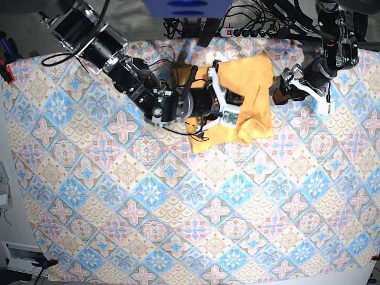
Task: Fold the T-shirt properly
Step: 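Press and smooth the folded bundle with the right gripper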
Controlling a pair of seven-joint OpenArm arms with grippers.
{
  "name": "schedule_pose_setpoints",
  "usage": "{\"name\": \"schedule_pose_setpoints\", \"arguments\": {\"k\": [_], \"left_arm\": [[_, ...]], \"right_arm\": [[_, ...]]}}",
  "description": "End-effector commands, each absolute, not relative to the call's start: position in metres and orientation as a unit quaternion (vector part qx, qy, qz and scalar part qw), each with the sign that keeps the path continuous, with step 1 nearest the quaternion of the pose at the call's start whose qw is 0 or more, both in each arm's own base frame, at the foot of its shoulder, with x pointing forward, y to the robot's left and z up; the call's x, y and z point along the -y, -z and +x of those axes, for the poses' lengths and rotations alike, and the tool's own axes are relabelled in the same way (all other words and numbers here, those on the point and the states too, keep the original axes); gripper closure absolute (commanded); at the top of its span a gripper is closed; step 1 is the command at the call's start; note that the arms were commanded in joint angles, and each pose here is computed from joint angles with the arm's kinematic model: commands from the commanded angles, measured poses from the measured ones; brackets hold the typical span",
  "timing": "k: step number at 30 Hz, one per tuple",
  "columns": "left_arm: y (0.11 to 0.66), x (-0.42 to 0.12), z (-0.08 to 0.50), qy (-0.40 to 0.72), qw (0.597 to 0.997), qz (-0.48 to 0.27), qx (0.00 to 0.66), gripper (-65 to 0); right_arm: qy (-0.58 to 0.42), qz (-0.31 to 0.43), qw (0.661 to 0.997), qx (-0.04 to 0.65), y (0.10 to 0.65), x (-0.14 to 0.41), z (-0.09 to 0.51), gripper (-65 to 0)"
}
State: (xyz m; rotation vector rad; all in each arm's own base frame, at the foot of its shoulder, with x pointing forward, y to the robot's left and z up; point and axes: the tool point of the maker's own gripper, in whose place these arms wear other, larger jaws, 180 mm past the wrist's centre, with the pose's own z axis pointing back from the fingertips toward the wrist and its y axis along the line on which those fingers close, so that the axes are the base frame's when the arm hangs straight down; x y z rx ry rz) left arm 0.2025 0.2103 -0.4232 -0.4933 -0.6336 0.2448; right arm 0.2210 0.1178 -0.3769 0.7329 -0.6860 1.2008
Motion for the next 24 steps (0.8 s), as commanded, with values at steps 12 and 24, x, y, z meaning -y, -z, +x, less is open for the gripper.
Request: {"name": "schedule_pose_setpoints", "arguments": {"k": [12,24], "left_arm": [[0.416,-0.216,0.203,-0.110,0.912,-0.236,0.318,-43.8],[0.417,-0.215,0.202,-0.111,0.912,-0.236,0.317,-43.8]], "right_arm": [[-0.485,0.298,0.760,0.312,0.400,-0.099,0.266,-3.8],[-0.503,0.347,0.725,0.318,0.390,-0.174,0.280,-3.8]]}}
